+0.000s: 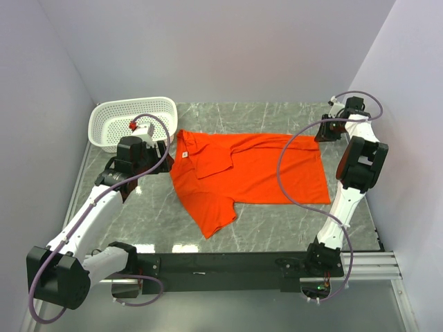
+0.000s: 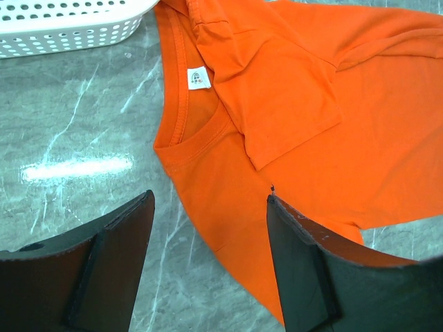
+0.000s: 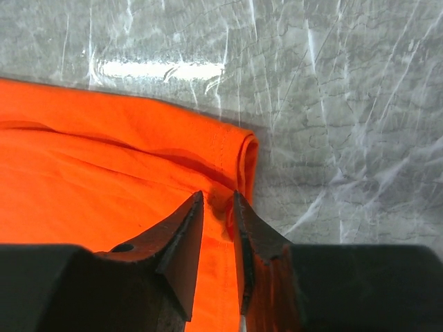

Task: Fold and stack the t-shirts
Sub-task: Fold the tshirt

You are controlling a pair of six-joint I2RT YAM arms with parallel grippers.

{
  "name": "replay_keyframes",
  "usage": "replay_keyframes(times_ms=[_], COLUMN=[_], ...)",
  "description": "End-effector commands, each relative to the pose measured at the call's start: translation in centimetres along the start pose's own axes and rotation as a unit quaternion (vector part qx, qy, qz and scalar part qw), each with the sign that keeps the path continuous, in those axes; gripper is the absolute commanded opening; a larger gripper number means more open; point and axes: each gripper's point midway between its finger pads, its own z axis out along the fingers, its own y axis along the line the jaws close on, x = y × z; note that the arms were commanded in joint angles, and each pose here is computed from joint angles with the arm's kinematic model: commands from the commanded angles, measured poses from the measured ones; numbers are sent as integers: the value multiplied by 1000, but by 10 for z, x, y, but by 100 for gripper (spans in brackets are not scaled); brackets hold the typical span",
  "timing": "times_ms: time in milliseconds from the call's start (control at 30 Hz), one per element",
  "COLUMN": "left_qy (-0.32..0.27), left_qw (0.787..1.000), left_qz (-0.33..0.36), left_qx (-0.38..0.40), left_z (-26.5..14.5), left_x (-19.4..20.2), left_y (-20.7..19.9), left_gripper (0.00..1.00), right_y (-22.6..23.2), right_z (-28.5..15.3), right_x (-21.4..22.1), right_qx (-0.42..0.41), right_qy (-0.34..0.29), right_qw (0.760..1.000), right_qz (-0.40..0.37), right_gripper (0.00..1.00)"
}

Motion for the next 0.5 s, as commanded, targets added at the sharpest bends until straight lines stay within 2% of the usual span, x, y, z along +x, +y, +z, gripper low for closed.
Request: replay_keyframes(times_ms=[0, 33, 100, 133, 167, 467], left_qy=[-10, -10, -10, -9, -10, -12], left_qw=[1000, 1000, 1000, 1000, 1000, 1000], left_qz=[6, 6, 7, 6, 7, 6], left_qx=[8, 8, 8, 8, 9, 9], left_z=[0, 0, 0, 0, 0, -2], left_x=[-6, -6, -6, -6, -6, -6], left_y=[-2, -2, -2, -2, -2, -2], left_gripper=[71, 71, 71, 71, 71, 71], right_y=[6, 7, 10, 12, 14, 23], right_z=[-4, -5, -7, -10, -11, -44], right_x=[-11, -11, -12, -13, -13, -18], right_qx=[-7, -9, -14, -16, -19, -26], right_qy=[-12, -12, -16, -19, -20, -50], right_qw=[1000, 1000, 1000, 1000, 999, 998], right_qz=[-8, -7, -12, -15, -16, -30], right_gripper=[28, 19, 10, 2, 0, 0])
